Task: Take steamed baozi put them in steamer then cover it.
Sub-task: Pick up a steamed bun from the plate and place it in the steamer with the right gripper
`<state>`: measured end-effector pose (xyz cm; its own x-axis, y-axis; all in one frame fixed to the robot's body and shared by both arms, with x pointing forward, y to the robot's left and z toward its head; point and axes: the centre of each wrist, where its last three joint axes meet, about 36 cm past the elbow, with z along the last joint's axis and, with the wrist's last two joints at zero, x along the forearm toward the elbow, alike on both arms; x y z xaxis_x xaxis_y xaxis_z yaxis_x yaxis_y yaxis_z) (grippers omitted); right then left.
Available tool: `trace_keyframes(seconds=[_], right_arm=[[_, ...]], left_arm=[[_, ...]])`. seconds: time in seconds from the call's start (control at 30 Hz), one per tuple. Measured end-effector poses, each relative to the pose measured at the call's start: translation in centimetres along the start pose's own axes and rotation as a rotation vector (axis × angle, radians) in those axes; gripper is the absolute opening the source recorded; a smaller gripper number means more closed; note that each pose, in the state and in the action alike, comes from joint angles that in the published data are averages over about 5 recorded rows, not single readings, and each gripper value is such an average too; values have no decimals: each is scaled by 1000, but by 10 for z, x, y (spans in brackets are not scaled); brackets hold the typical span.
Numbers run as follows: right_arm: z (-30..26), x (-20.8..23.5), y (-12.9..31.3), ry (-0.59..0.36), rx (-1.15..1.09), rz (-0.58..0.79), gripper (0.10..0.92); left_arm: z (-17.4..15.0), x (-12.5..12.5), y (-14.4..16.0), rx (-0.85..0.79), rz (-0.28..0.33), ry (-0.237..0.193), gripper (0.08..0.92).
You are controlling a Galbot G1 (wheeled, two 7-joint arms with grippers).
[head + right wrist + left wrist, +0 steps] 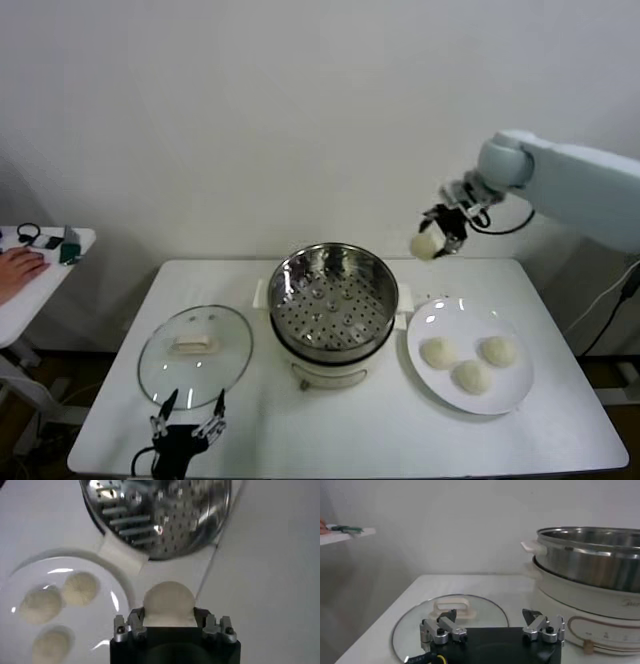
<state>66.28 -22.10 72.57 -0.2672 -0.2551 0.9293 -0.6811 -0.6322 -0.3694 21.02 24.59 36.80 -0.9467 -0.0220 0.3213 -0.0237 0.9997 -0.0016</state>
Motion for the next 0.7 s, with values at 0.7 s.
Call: trace_keyframes(seconds=[0.7], right_arm=[[-72, -113, -55, -37, 636, -38, 670]], left_arm=[[1, 0, 1, -6, 4, -13, 823]])
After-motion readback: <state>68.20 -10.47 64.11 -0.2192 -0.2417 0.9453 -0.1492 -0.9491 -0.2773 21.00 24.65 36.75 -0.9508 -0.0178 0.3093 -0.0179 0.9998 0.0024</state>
